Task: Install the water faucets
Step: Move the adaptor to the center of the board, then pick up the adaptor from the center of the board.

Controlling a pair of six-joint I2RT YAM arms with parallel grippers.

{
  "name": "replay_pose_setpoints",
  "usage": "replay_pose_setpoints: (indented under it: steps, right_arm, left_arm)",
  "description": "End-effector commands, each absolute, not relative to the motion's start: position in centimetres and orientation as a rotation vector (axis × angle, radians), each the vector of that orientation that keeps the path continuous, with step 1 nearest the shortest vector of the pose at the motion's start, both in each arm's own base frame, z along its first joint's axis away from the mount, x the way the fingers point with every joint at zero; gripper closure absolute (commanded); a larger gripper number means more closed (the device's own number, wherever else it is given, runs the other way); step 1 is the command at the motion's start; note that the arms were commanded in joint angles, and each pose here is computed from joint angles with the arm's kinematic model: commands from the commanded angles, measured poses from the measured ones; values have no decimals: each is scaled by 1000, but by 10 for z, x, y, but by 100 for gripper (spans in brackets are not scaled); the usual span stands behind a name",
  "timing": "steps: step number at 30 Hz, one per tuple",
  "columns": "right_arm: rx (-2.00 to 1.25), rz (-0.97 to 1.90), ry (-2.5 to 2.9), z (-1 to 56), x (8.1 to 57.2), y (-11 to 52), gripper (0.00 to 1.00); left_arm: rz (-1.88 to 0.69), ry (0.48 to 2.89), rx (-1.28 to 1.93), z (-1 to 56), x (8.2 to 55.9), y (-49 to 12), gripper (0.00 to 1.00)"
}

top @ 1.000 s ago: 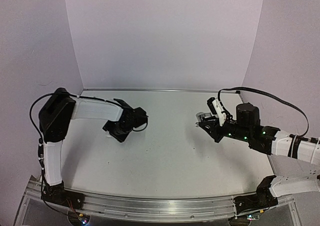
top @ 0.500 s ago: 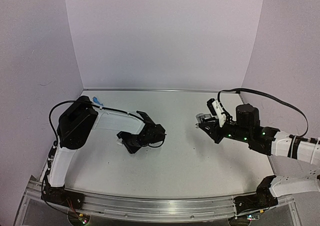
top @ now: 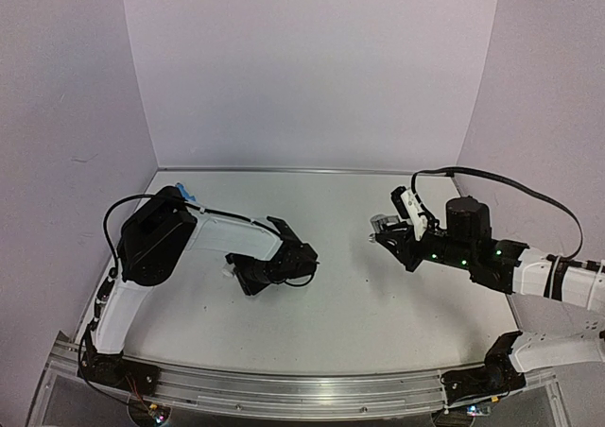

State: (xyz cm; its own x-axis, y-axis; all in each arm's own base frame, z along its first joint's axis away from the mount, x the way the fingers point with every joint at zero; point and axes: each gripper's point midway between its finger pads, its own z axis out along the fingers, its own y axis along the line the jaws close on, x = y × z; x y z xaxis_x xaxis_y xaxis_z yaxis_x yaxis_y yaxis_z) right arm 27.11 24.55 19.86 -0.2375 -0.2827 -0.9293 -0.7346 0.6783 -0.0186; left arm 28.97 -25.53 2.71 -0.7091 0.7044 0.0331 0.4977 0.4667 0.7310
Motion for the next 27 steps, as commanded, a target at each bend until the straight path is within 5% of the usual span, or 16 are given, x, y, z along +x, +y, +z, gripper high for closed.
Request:
replay_pose_setpoints:
  steps: [1,9,15,23,27]
  right_arm:
    - [-776,561,1717,225,272,250,100]
    - [-782,567,1721,223,272,252,100]
    - [-777,559,1730,220,275,252,100]
    - [-756,566,1754,216,278,253,100]
    - [-759,575,1747,217,276,253,100]
  left_arm:
    - [997,2487,1069,20,282,-275,31]
    - [779,2503,1013,55,279,-313,1]
    - [491,2586,814,102,276,-338,0]
    - [95,2804,334,143,288,-301,0]
    - [-310,2891,171,147,296,-286,1]
